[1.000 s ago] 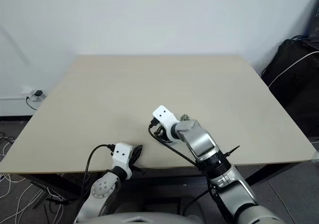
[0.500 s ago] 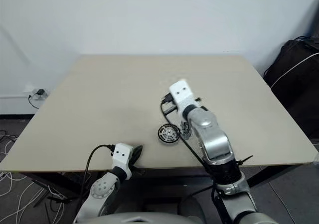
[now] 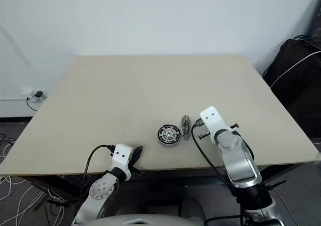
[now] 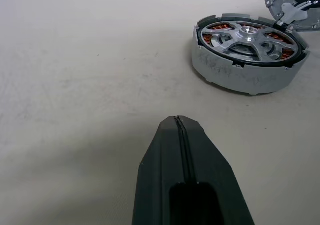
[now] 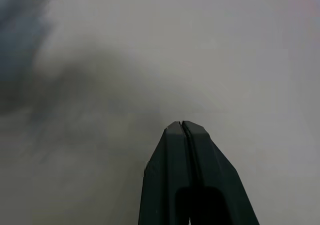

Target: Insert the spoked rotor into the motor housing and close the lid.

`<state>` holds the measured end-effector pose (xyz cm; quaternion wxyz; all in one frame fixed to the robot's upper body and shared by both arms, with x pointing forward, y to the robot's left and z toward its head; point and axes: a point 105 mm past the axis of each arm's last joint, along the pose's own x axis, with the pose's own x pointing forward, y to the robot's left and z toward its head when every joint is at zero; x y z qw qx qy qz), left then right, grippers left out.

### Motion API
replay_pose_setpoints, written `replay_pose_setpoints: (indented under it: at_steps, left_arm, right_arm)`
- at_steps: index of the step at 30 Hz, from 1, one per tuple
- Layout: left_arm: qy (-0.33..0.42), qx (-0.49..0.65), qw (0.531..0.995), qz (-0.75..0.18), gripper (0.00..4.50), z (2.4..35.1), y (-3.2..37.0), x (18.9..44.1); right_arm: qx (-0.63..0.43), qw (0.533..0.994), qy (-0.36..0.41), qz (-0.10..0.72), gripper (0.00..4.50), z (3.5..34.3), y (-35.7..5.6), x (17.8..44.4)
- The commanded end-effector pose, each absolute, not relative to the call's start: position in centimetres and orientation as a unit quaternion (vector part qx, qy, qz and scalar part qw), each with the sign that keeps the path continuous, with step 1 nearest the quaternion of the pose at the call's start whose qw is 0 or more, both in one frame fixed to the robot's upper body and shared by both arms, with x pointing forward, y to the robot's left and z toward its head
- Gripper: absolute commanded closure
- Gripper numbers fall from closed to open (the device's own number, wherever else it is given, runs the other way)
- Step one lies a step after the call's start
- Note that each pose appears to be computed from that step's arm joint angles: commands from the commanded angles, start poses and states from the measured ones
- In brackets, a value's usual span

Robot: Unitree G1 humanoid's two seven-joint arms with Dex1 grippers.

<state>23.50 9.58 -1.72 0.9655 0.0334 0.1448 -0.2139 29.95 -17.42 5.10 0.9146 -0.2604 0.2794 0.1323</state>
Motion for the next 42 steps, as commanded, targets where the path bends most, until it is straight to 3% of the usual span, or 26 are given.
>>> replay_pose_setpoints:
  at_steps: [1,13,26,32,36,39,42]
  left_arm:
    - [0.111,0.034,0.967,-0.226,4.5,0.0,9.1,24.1]
    - [0.117,0.034,0.967,-0.225,4.5,-0.2,9.3,24.0]
    - [0.116,0.034,0.968,-0.218,4.5,-0.1,9.5,24.1]
    - [0.117,0.034,0.969,-0.214,4.5,-0.1,9.6,23.9]
    - [0.117,0.034,0.97,-0.212,4.5,-0.1,9.7,23.9]
    - [0.117,0.033,0.97,-0.212,4.5,-0.2,9.7,23.9]
    - [0.116,0.033,0.969,-0.214,4.5,-0.1,9.5,23.9]
  right_arm:
    - [-0.228,0.921,0.241,0.202,4.47,7.1,-14.5,29.5]
    - [-0.156,0.917,0.185,0.317,4.47,9.2,-10.1,29.0]
    - [-0.122,0.886,0.271,0.356,4.47,2.1,-6.1,30.1]
    - [-0.11,0.884,0.28,0.357,4.47,0.9,-5.1,30.9]
    - [-0.076,0.9,0.214,0.372,4.47,3.3,-4.1,31.2]
    - [-0.09,0.918,0.096,0.373,4.47,6.7,-3.9,31.4]
    - [-0.12,0.909,0.07,0.392,4.47,7.3,-4.3,31.0]
